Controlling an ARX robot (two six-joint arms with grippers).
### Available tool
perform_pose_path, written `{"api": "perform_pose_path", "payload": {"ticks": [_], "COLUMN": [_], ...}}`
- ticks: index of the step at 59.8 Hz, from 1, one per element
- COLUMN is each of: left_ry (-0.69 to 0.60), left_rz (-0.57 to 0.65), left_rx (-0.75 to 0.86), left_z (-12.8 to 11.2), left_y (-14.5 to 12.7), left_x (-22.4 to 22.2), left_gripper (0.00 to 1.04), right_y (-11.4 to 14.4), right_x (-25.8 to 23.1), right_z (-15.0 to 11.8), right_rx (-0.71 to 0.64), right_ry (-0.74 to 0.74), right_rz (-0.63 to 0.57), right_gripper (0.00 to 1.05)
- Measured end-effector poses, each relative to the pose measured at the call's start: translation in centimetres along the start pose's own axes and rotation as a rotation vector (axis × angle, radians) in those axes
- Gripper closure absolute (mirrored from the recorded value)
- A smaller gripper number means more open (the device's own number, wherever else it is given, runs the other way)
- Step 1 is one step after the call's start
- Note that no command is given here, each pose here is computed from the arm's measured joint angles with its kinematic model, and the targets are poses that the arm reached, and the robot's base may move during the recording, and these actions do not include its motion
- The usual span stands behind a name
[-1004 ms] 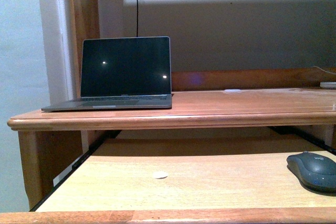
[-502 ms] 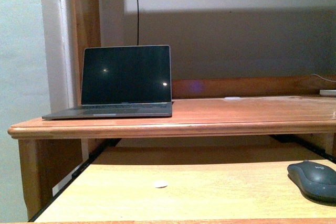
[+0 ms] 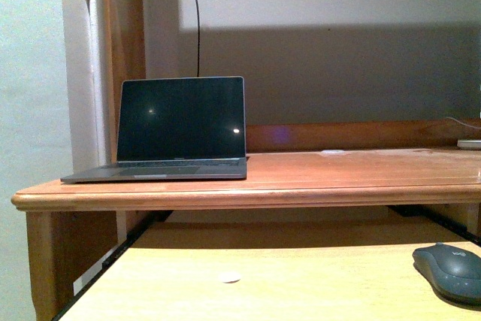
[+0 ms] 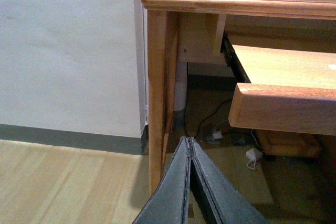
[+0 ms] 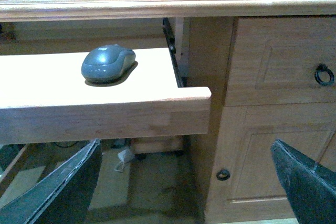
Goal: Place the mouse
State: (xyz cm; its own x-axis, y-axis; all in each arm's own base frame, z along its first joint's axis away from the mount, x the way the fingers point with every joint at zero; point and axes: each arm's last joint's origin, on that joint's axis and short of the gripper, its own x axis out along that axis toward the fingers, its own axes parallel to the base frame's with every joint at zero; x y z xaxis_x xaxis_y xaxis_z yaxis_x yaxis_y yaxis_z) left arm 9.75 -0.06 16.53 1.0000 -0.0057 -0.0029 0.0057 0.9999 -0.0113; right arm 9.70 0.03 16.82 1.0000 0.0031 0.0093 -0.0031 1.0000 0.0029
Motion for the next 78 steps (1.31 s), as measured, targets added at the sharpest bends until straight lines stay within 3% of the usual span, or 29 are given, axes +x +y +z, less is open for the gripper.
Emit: {"api": "perform_pose_path", "payload": {"ticks": [14,17,20,25,31,43,57,78], "left_ry": [0.0,0.0,0.0,0.0,0.0,0.0,0.0,0.0], "left_rz": [0.0,0.0,0.0,0.0,-0.001,0.0,0.0,0.0], "left_rx": [0.0,0.0,0.0,0.0,0.0,0.0,0.002,0.002], "left_z": [0.0,0.0,0.0,0.0,0.0,0.0,0.0,0.0], "left_y": [0.0,0.0,0.0,0.0,0.0,0.0,0.0,0.0], "left_x": [0.0,0.0,0.0,0.0,0.0,0.0,0.0,0.0], "left_gripper": [1.01,0.89,0.77,0.63,0.4,0.07,0.08,0.08], "right_y": [0.0,0.0,-0.1,-0.5,-0.4,2.1,6.7,9.3], "right_x": [0.0,0.0,0.3,1.5,4.5,10.4,18.0,20.5], "right_z": [0.0,0.0,-0.1,0.8,4.2,8.6,10.2,10.2], "right_rx": [0.0,0.0,0.072,0.153,0.205,0.178,0.049,-0.084], "right_ry": [0.0,0.002,0.098,0.139,0.098,0.025,0.122,0.354], "right_rz": [0.0,0.001,0.031,0.006,-0.013,0.025,0.063,0.009], "right_gripper": [0.08,0.08,0.08,0.08,0.08,0.08,0.08,0.08]}}
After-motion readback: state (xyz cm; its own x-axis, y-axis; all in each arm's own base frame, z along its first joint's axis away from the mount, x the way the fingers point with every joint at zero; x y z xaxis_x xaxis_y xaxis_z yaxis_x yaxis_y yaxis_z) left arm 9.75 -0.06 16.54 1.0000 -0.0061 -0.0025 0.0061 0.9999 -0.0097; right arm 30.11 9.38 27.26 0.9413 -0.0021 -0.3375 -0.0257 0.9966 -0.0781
